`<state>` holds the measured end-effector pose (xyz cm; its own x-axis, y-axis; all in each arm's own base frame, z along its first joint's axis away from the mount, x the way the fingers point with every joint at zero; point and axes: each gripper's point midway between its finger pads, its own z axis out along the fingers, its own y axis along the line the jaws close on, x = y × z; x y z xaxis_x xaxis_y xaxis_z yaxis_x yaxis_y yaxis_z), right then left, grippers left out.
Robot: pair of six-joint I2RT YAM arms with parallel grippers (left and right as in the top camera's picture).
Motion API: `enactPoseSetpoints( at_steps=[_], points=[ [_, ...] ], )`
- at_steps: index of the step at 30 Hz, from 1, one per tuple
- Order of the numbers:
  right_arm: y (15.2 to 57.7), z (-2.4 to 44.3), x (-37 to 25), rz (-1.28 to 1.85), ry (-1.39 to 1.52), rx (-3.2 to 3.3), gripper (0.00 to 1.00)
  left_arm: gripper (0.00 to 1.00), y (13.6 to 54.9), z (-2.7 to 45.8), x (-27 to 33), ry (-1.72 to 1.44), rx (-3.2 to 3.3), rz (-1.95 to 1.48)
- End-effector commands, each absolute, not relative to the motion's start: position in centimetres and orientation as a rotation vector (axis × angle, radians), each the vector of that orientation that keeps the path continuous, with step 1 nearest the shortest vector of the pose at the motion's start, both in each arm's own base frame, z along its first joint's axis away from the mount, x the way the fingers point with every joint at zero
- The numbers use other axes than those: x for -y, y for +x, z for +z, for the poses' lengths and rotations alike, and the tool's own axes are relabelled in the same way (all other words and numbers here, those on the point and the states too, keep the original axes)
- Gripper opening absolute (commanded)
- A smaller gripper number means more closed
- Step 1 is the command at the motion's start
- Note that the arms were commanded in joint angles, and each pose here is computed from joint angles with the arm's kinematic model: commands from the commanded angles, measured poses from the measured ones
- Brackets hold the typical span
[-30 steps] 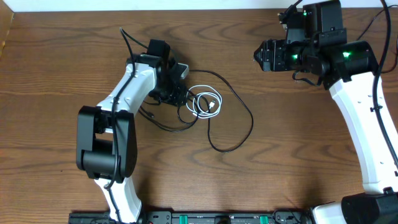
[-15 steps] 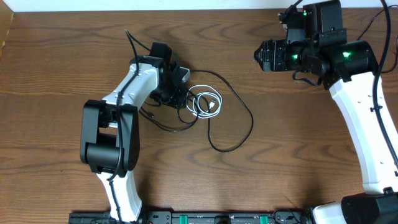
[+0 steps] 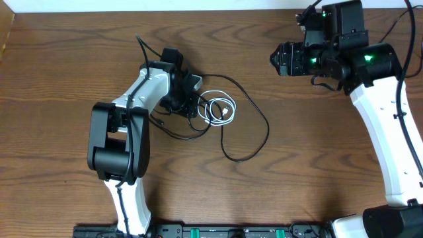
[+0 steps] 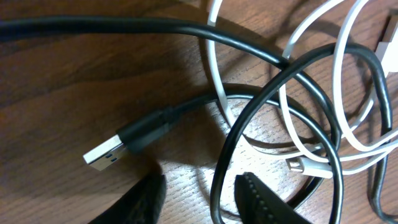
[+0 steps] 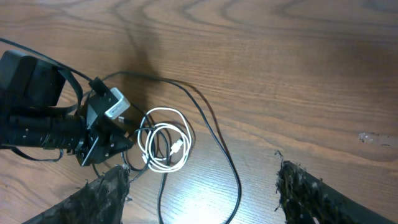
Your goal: Untangle cables
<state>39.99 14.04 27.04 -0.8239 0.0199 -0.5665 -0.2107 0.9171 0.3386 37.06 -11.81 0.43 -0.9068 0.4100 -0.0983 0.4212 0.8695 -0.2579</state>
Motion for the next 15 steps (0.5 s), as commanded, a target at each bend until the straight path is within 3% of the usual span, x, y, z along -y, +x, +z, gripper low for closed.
enactPoseSetpoints(
  at_steps=[1, 5, 11, 15],
  points=[
    [40.1, 26.7, -14.0, 0.513, -0.15, -2.496, 0.75, 0.39, 36.4, -0.8, 11.5, 0.679, -3.035, -0.415],
    [40.1, 26.7, -14.0, 0.512, -0.15, -2.496, 0.75, 0.34, 36.4, -0.8, 11.5, 0.679, -3.034, -0.414],
    [40.0, 26.7, -14.0, 0.513, -0.15, -2.496, 0.75, 0.08, 36.5, -0.8, 11.5, 0.678, -3.032, -0.414],
    [40.1, 26.7, -14.0, 0.513, -0.151, -2.496, 0.75, 0.07, 37.1, 0.2, 11.6, 0.623, -3.022, -0.412]
  ],
)
